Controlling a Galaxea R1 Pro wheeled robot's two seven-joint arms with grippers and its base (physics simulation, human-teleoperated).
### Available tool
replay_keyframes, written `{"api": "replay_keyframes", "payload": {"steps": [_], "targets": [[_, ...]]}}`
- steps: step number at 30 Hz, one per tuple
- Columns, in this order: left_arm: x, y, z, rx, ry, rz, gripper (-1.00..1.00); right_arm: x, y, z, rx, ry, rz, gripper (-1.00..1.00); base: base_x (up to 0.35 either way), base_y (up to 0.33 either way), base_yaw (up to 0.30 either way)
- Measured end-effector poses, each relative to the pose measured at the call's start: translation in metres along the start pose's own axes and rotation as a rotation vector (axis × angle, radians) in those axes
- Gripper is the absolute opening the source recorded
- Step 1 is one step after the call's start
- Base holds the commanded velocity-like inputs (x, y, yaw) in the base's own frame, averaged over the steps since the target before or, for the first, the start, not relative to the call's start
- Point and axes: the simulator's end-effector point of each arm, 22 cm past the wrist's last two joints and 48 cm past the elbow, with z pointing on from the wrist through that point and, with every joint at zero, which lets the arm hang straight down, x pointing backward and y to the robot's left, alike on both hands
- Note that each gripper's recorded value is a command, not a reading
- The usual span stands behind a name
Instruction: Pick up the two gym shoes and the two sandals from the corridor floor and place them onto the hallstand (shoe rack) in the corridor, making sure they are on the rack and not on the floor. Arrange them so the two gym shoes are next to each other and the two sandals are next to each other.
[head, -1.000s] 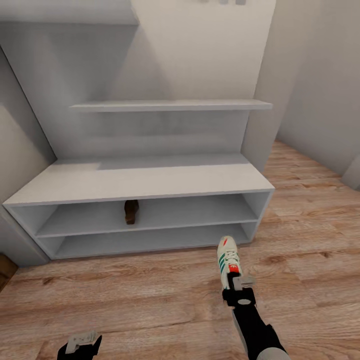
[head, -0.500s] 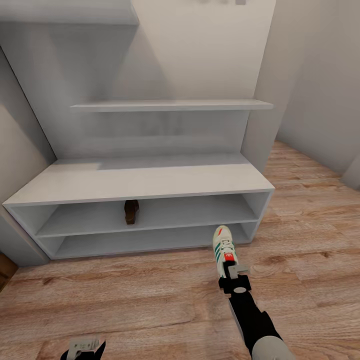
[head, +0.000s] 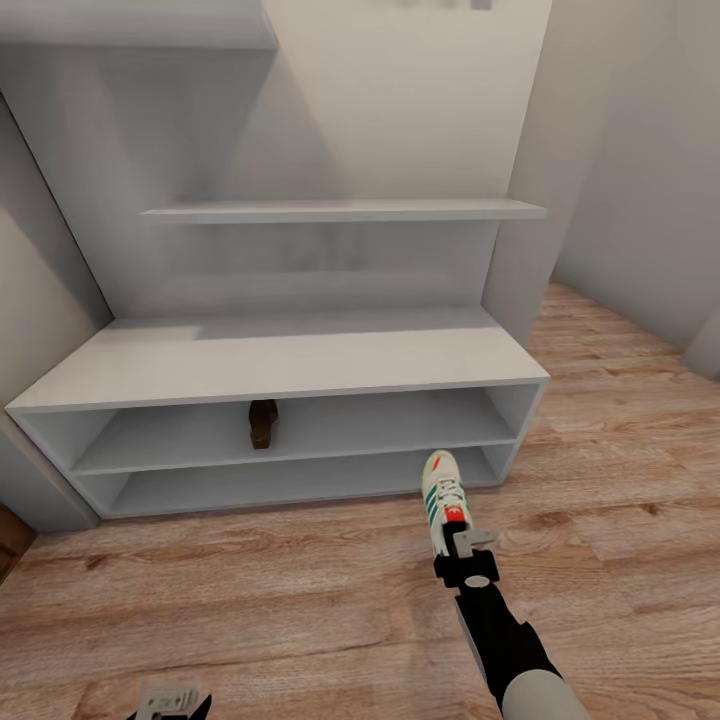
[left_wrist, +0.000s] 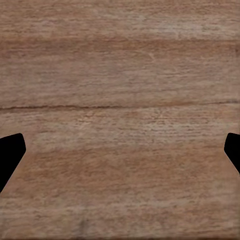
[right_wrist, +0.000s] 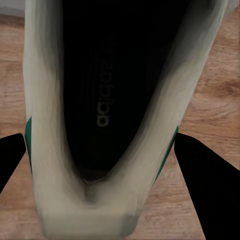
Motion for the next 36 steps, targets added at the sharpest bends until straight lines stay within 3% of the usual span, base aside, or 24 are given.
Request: {"api": "replay_keyframes", "payload": {"steps": [4,21,31,32,33,36], "targets": [[0.001,0.002,-0.001,-0.003,0.003,0.0,1.0,0.002,-0.001,0.0,0.002,0.016,-0.005,-1.0,0.0,0.0,0.0],[0.008,0.015,-0.002,-0.076,0.019,0.002,1.0,-0.08,-0.034,-0.001,0.062,-0.055,0.018,-1.0,0.0,0.0,0.0],[0.008,0.014,-0.002,-0.076,0.02,0.002,1.0,-0.08,-0.04,-0.003,0.074,-0.022,0.017,-1.0,0.0,0.0,0.0],[0.008,0.014,-0.002,-0.076,0.019,0.002,1.0,-0.048,-0.04,-0.005,0.075,0.125,-0.005,-1.0,0.0,0.0,0.012],[0.009,0.014,-0.002,-0.076,0.02,0.002,1.0,-0.03,-0.039,-0.007,0.07,0.206,-0.006,-1.0,0.0,0.0,0.023],[0.009,0.014,-0.002,-0.076,0.02,0.003,1.0,-0.029,-0.04,-0.007,0.073,0.208,-0.011,-1.0,0.0,0.0,0.059]]}}
